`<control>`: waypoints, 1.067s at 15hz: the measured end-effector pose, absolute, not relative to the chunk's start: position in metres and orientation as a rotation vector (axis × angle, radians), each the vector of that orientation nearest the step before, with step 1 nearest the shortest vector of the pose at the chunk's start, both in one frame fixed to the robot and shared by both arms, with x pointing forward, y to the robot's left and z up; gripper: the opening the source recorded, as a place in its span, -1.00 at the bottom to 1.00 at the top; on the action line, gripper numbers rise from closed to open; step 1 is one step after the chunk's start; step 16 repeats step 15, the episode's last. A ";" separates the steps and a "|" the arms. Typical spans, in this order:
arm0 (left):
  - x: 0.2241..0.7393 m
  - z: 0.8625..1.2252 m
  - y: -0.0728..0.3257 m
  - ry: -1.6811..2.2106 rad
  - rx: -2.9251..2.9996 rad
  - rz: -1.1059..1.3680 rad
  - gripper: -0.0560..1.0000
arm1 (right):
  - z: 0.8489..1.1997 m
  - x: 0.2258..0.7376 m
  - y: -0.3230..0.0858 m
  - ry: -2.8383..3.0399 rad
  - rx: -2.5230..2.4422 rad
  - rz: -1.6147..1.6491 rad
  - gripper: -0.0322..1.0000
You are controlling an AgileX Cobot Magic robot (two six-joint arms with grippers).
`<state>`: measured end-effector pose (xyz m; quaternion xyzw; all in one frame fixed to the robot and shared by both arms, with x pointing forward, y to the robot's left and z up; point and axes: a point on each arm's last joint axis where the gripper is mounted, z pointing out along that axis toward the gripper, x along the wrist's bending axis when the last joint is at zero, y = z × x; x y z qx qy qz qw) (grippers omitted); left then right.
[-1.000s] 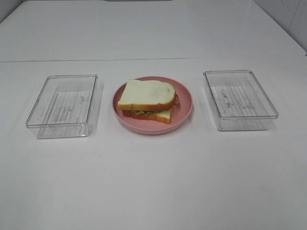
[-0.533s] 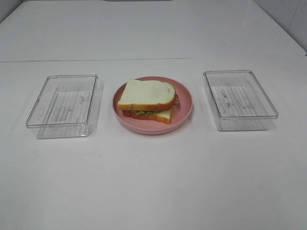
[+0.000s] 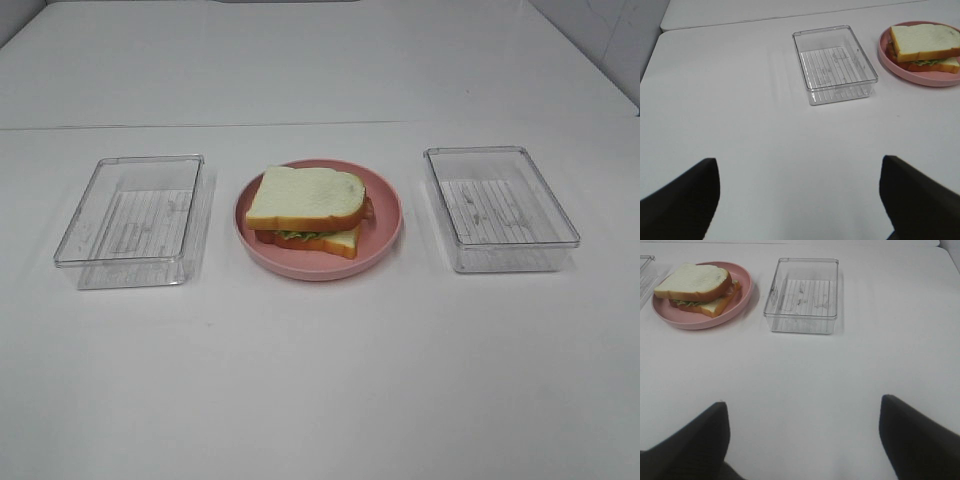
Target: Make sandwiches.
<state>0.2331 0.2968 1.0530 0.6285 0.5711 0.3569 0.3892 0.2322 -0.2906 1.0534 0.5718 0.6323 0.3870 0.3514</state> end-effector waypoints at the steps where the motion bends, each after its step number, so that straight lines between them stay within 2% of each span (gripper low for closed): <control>1: 0.233 1.053 0.297 1.452 1.598 0.907 0.66 | 1.053 0.232 -0.291 1.637 1.480 1.002 0.57; 16: 0.233 1.053 0.297 1.452 1.598 0.907 0.66 | 1.053 0.232 -0.291 1.637 1.480 1.002 0.57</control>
